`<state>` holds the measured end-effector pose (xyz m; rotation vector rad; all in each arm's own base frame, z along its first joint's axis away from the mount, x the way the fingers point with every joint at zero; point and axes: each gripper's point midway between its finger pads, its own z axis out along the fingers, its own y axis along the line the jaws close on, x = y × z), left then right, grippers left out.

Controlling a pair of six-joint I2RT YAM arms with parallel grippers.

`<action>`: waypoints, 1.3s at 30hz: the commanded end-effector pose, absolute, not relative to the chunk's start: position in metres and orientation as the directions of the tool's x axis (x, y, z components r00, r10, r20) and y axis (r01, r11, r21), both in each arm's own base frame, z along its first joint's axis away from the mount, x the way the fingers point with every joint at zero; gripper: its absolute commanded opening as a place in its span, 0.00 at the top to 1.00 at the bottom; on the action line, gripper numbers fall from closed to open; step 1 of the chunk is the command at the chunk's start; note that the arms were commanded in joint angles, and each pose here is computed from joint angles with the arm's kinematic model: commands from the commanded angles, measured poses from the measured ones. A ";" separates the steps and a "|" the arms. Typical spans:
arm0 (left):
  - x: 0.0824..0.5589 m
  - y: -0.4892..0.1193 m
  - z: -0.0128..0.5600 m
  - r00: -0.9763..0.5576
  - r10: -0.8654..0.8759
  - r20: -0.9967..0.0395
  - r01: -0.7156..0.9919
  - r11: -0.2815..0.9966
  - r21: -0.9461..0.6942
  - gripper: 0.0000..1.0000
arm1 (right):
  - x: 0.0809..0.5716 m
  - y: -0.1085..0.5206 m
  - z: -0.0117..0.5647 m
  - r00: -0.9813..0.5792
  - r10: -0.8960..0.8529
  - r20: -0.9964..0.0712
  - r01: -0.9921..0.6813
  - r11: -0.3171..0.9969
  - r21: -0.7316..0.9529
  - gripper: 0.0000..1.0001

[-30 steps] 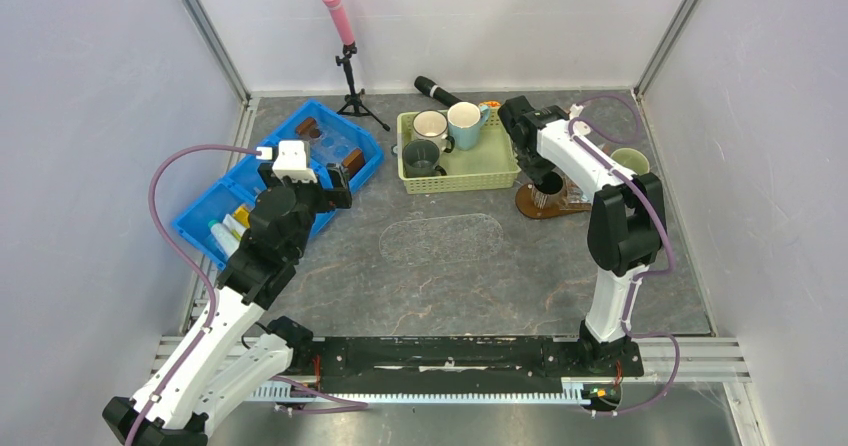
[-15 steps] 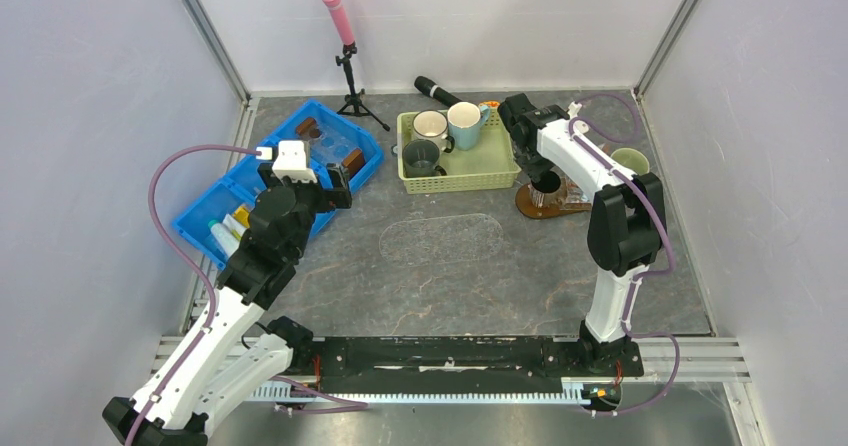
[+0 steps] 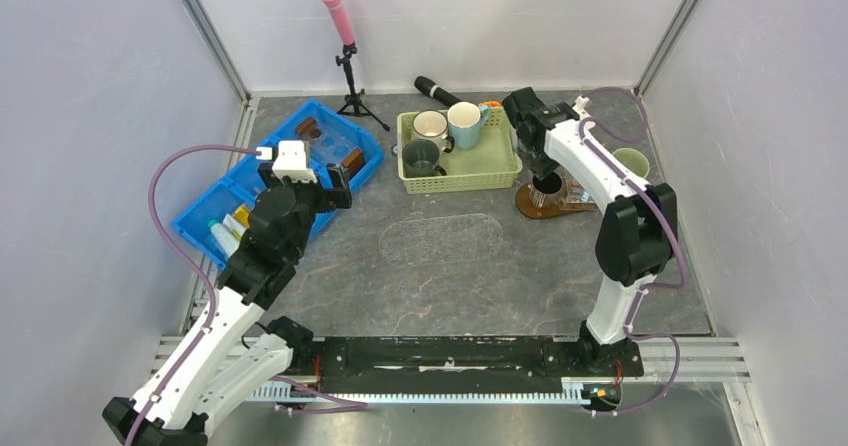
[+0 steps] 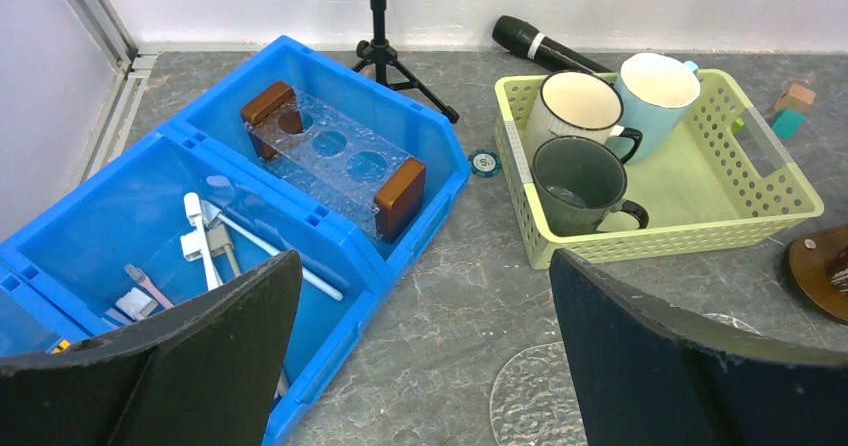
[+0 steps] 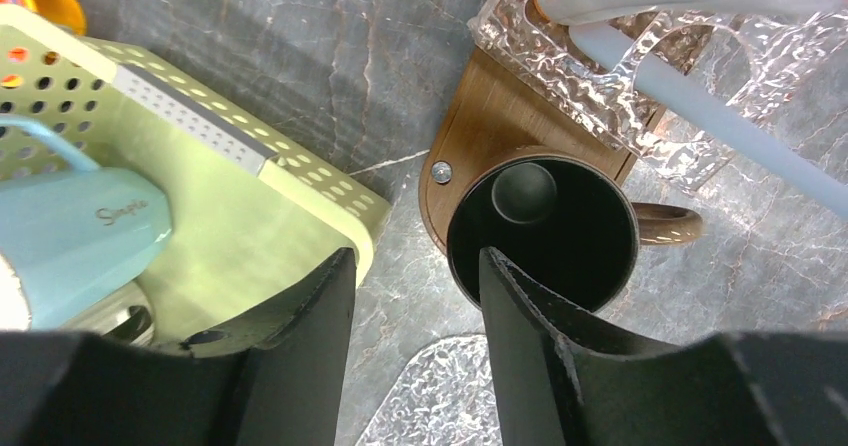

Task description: Prepare toiletry sets of a toothbrush and toothpaste on the tray

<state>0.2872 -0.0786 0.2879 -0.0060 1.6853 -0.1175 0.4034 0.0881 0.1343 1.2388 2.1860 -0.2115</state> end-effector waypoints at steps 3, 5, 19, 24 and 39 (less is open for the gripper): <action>0.287 -0.079 0.308 -0.066 -0.120 -0.991 0.067 0.990 -0.124 0.00 | 0.403 0.084 0.181 -0.316 0.732 -0.603 0.788 0.556 0.262 0.42; 0.286 -0.079 0.308 -0.065 -0.121 -0.991 0.067 0.990 -0.125 0.00 | 0.405 0.088 0.192 -0.325 0.727 -0.605 0.760 0.581 0.291 0.41; 0.260 -0.055 0.347 -0.005 -0.143 -0.990 0.022 0.989 -0.144 0.00 | 0.363 0.048 0.332 -0.177 0.380 -0.908 0.351 0.886 0.303 0.17; 0.243 -0.035 0.363 0.031 -0.126 -0.991 -0.024 0.992 -0.127 0.00 | 0.301 -0.001 0.359 0.034 0.214 -0.976 0.351 0.912 0.212 0.02; 0.185 0.020 0.388 0.157 -0.096 -0.983 -0.140 0.983 -0.119 0.00 | 0.213 -0.057 0.352 0.159 -0.092 -0.983 0.416 0.909 -0.018 0.02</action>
